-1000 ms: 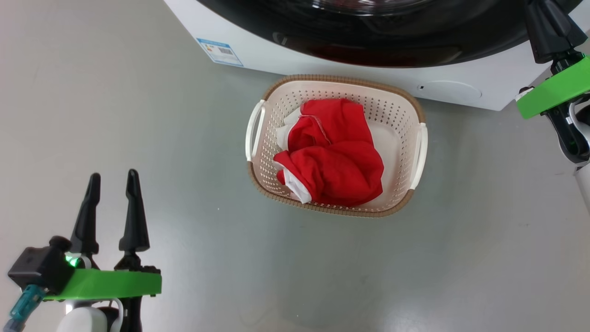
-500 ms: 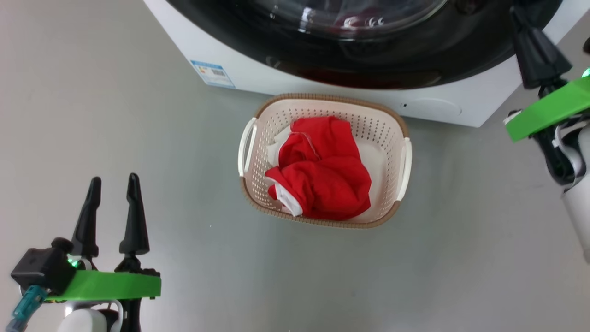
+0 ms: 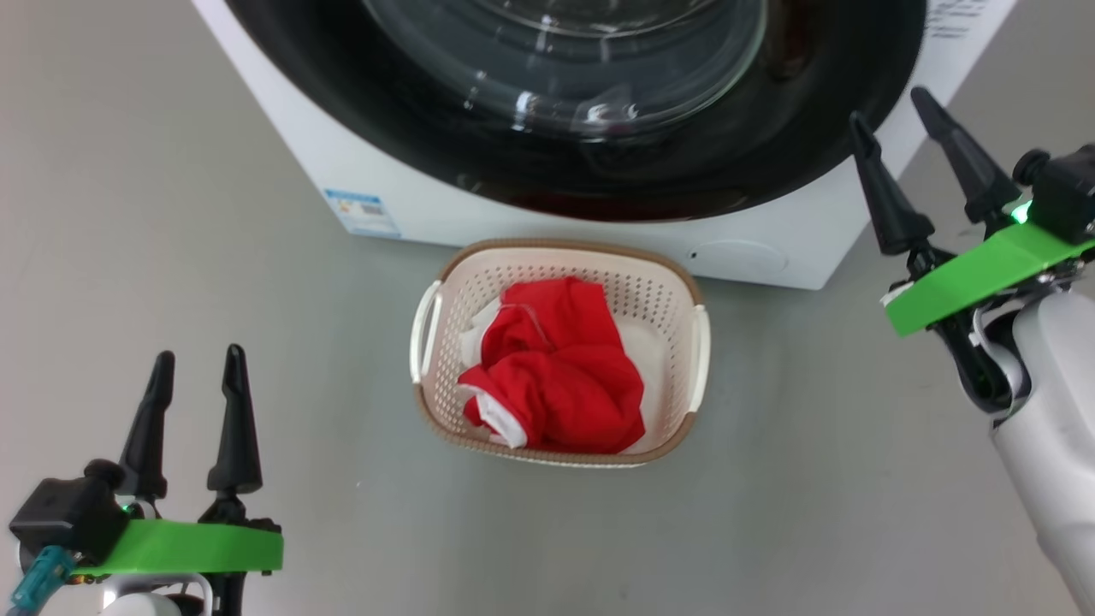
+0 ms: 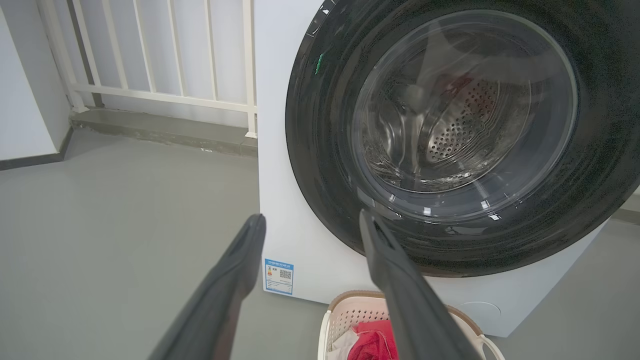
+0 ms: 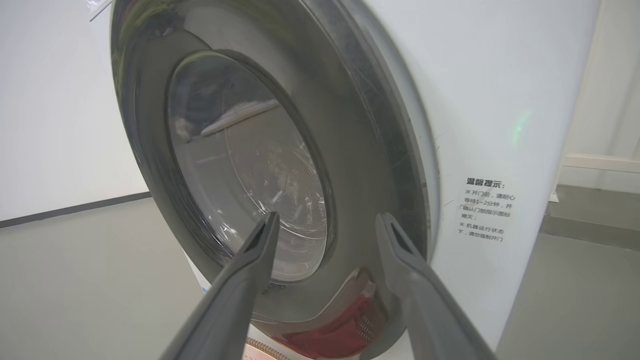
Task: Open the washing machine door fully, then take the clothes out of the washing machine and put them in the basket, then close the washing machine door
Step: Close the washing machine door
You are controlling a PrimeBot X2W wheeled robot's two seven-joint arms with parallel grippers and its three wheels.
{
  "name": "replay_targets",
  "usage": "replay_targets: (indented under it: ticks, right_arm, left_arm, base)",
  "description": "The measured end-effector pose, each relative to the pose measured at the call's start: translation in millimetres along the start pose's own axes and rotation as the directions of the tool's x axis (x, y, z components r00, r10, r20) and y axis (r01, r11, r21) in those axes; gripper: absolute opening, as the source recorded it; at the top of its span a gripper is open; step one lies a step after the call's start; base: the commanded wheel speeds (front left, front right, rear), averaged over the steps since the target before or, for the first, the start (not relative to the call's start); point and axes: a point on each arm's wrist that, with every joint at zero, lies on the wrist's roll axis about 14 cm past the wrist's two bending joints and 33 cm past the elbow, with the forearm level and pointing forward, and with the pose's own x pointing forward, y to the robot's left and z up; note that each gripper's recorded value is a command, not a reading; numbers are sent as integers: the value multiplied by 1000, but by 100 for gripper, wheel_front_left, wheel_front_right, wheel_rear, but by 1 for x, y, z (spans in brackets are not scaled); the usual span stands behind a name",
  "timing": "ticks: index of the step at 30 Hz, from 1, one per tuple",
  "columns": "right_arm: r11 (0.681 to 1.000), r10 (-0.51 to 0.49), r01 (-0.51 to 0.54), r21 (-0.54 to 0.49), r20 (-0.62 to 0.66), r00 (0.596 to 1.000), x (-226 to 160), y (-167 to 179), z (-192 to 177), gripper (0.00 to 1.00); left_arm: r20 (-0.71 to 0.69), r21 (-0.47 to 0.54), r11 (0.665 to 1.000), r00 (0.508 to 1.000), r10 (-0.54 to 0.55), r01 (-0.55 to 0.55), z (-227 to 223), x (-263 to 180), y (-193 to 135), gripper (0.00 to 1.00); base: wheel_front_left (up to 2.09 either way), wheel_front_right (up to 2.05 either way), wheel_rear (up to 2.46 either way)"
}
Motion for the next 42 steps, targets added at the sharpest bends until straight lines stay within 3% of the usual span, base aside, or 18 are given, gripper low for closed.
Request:
replay_targets:
  ticks: [14, 31, 42]
  right_arm:
    - [999, -36, 36, 2, 51, 998, -57, 12, 33, 100]
    - [986, -166, 164, 39, 46, 985, -128, 3, 35, 100]
    - [973, -227, 225, 51, 38, 973, -154, -1, 30, 100]
  left_arm:
    - [43, -7, 995, 994, -100, 100, 17, 2, -30, 100]
    - [46, -97, 974, 978, -203, 206, 19, -1, -67, 100]
    - [43, -95, 967, 972, -232, 235, 19, -5, -76, 100]
  base:
    - [0, 0, 0]
    - [0, 0, 0]
    - [0, 0, 0]
